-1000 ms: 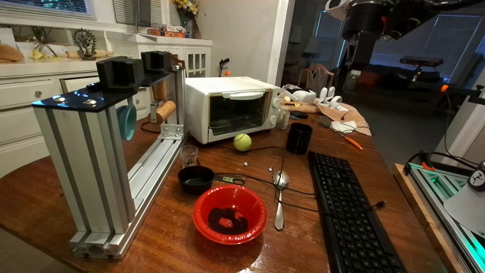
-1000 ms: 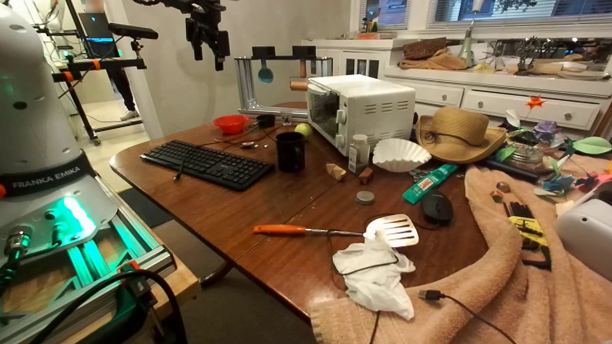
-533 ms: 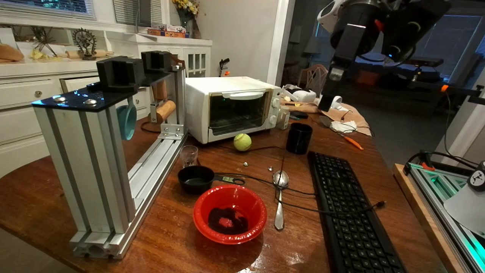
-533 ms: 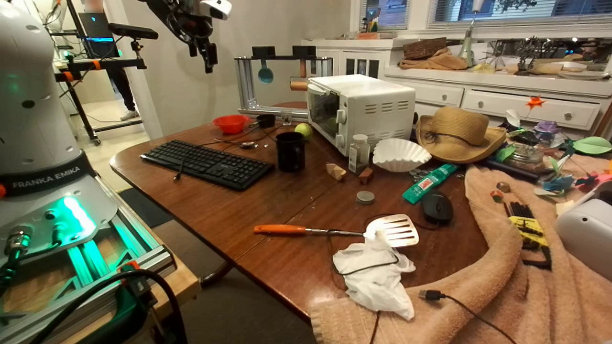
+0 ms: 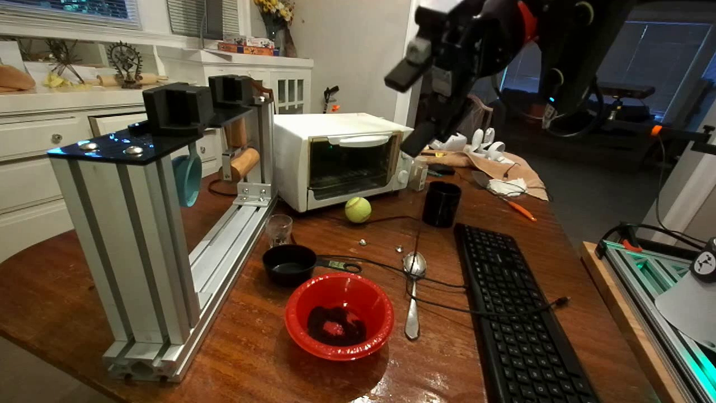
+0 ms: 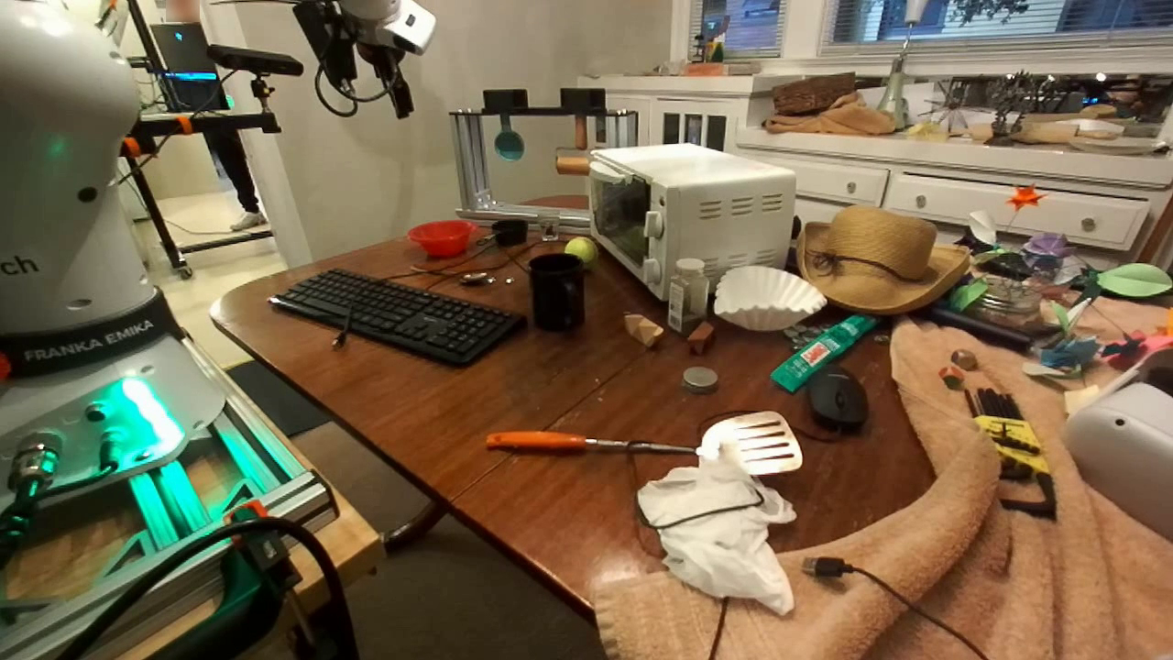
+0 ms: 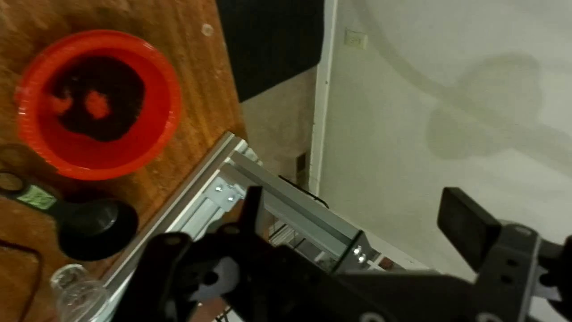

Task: Move the grey stand forwards.

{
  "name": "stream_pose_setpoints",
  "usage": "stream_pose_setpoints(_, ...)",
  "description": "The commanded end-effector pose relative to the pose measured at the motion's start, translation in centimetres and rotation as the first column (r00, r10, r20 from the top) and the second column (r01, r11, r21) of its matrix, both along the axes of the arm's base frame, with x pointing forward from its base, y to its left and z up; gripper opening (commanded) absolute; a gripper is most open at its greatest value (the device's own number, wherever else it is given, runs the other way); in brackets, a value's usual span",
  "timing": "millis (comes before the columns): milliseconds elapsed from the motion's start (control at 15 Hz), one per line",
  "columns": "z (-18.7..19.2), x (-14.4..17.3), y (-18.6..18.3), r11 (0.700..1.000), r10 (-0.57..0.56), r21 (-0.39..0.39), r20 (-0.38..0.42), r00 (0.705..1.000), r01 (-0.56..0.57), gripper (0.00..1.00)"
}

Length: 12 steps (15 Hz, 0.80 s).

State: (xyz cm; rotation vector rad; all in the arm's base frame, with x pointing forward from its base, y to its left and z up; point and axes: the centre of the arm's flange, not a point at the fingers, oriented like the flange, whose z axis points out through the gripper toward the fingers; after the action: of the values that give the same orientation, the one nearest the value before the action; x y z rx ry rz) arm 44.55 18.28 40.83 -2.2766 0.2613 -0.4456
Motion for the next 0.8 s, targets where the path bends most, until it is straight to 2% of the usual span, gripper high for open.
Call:
stream_pose_setpoints(0, -2.4, 4.4, 3.1, 0.994, -0.029, 0.11, 0.089, 0.996, 0.019, 1.0)
stream_pose_setpoints(67, -2.5, 5.3, 3.5, 0.993, -0.025, 0.119, 0.116, 0.993, 0.011, 1.0)
stream_pose_setpoints(133, 0.7, 2.5, 2.0, 0.996, -0.021, 0.093, 0.077, 0.997, 0.014, 1.0)
stream_pose_setpoints(267, -0.2, 3.9, 2.7, 0.995, -0.025, 0.099, 0.104, 0.994, 0.015, 1.0)
stream_pose_setpoints(533, -0.9, 4.6, 3.0, 0.996, -0.024, 0.093, 0.104, 0.994, 0.015, 1.0)
stream_pose_setpoints(667, -1.9, 6.1, 3.5, 0.986, -0.111, 0.135, 0.118, 0.987, 0.095, 1.0)
stream_pose_setpoints(733, -2.2, 6.6, 3.8, 0.975, -0.154, 0.178, 0.093, 0.984, 0.135, 1.0)
